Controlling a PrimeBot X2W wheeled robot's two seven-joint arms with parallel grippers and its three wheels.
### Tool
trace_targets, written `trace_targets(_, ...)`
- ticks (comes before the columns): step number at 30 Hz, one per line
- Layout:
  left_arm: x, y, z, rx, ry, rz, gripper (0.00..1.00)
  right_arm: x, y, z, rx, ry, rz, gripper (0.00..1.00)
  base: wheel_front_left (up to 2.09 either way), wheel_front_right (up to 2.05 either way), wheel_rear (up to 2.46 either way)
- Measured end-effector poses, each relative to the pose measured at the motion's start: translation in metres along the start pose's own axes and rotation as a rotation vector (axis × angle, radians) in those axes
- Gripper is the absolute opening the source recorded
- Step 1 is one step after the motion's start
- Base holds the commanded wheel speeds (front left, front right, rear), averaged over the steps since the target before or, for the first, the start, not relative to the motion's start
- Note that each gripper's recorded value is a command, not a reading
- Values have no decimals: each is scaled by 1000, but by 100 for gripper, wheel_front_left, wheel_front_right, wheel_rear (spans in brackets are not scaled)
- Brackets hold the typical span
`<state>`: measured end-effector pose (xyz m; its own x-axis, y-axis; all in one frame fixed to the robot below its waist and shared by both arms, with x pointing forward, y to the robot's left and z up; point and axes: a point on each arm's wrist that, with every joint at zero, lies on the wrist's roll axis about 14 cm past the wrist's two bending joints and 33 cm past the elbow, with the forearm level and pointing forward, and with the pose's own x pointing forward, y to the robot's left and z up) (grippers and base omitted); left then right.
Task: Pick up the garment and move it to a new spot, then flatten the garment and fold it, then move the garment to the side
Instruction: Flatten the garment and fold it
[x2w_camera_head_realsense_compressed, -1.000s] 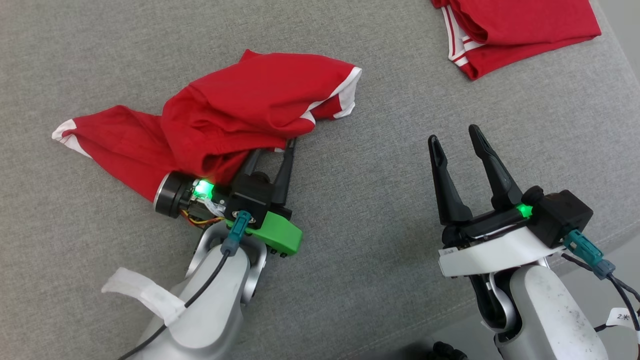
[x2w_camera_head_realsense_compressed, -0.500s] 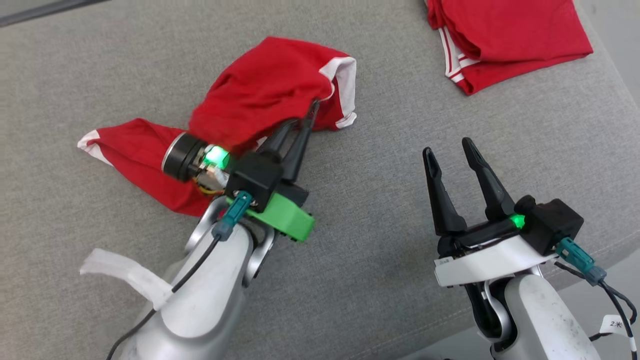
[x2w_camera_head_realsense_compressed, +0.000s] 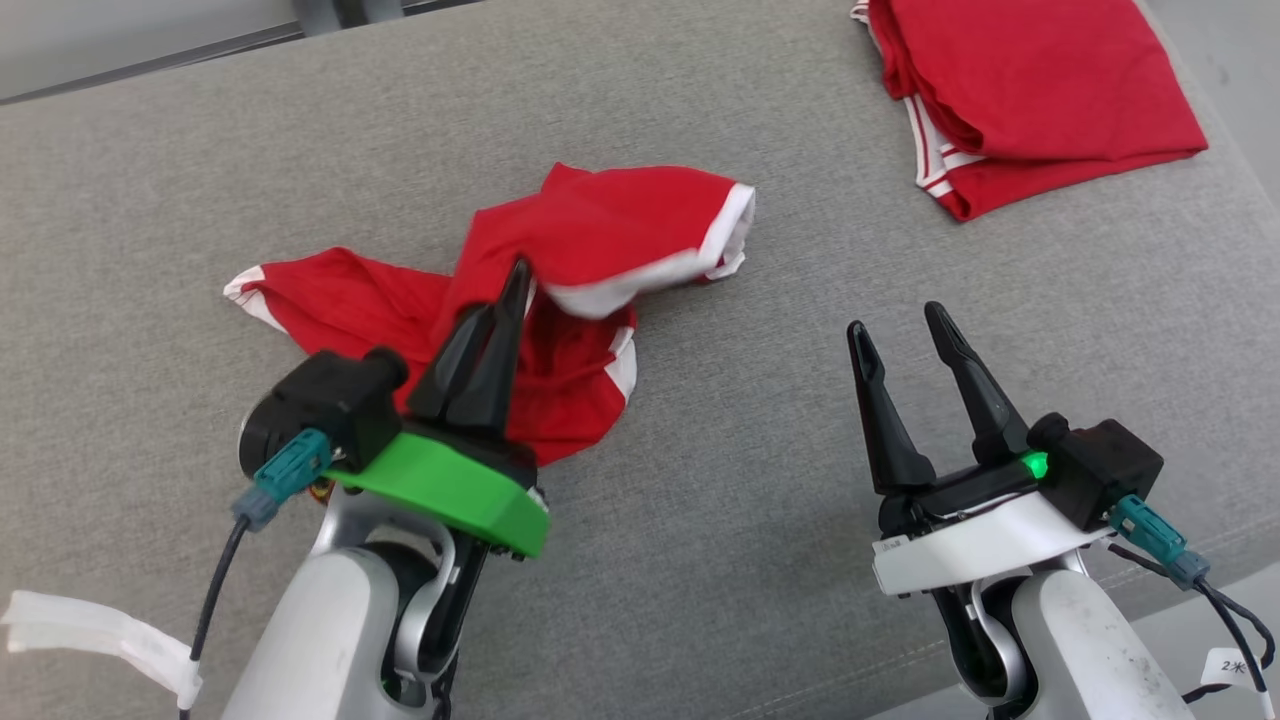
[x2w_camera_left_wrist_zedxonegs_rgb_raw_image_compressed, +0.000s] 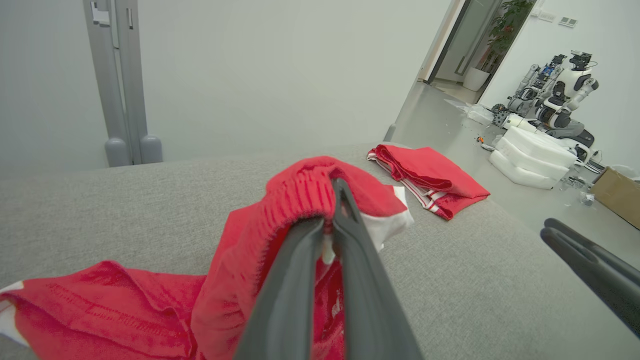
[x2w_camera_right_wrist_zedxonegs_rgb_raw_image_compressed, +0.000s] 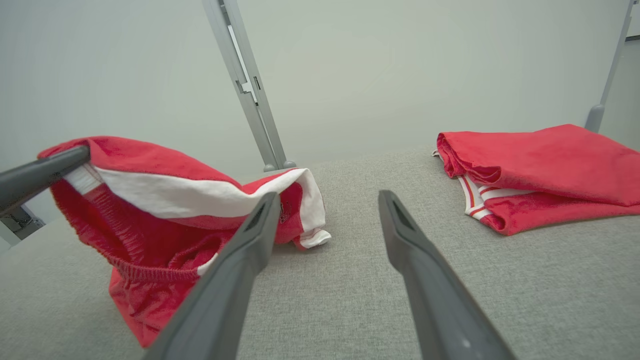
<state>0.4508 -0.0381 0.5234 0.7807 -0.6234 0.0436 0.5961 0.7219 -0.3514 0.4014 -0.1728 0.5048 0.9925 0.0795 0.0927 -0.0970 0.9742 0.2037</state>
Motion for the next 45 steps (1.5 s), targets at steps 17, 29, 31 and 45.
trace_targets(17,-38,13,-62,-120,106,49,100,11,17,-8,10,15,68,100,0,0,0)
trace_targets(29,-35,3,-72,-108,138,10,0,16,17,-14,24,26,66,100,0,0,0)
trace_targets(31,-34,2,-71,-102,134,3,0,16,16,-15,23,27,62,100,0,0,0)
trace_targets(45,-72,45,-9,-89,11,111,0,21,25,-37,48,92,121,100,0,0,0)
